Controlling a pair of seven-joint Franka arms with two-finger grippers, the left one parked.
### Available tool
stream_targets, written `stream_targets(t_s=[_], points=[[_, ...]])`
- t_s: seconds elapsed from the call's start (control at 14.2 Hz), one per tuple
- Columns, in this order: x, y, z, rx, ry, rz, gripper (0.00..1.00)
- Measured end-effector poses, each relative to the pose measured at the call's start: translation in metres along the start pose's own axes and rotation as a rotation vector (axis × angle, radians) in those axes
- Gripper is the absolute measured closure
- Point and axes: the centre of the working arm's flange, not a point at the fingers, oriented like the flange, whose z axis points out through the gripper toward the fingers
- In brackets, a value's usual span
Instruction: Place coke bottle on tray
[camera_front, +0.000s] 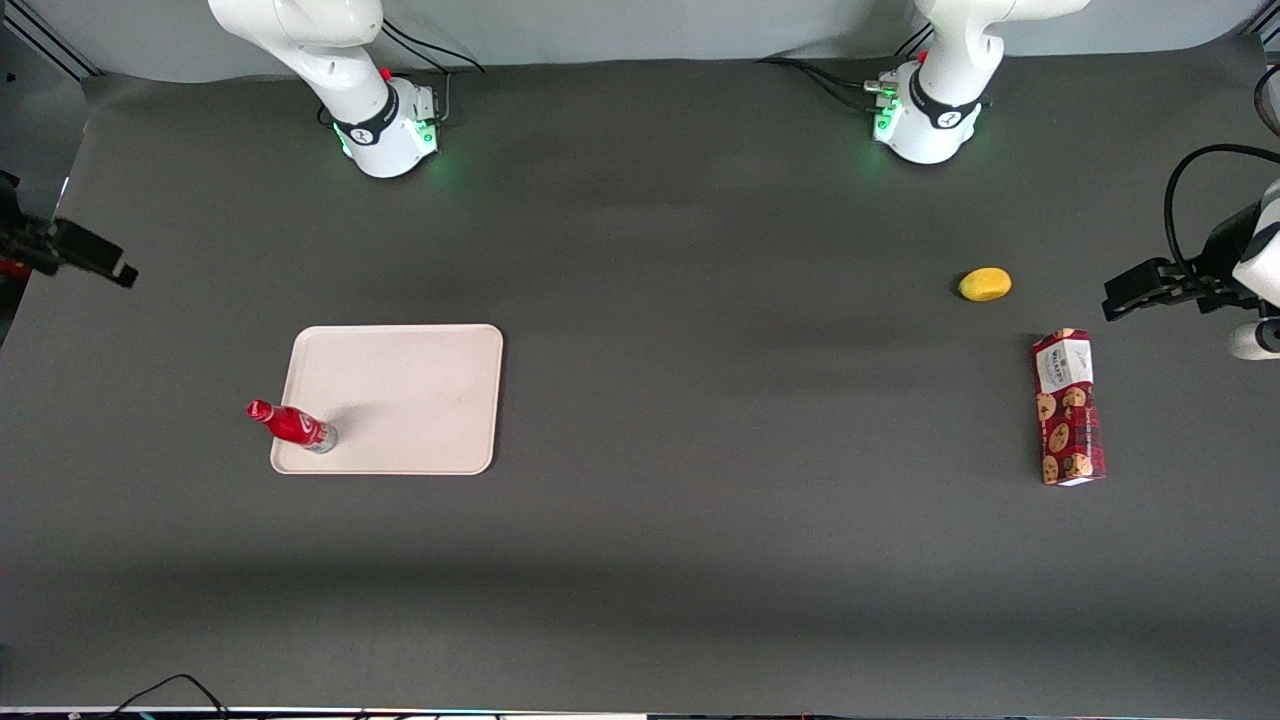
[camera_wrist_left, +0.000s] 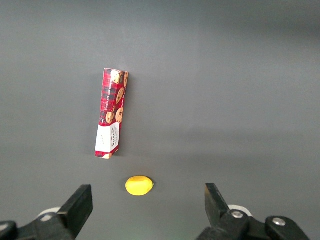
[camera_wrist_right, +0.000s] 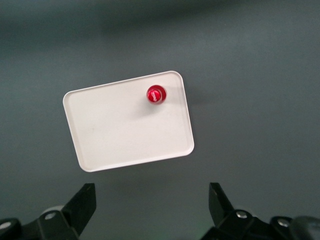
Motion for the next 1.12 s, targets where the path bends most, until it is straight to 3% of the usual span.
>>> stream_targets(t_s=[0.28, 0.7, 0.84, 1.12], points=[[-0.005, -0.029, 0.006, 0.011, -0.012, 0.006, 0.00], [0.025, -0.045, 0.046, 0.017, 0.011, -0.011, 0.00], [0.031, -0.052, 0.064, 0.011, 0.003, -0.018, 0.00], [0.030, -0.048, 0.059, 0.015, 0.015, -0.012, 0.00]])
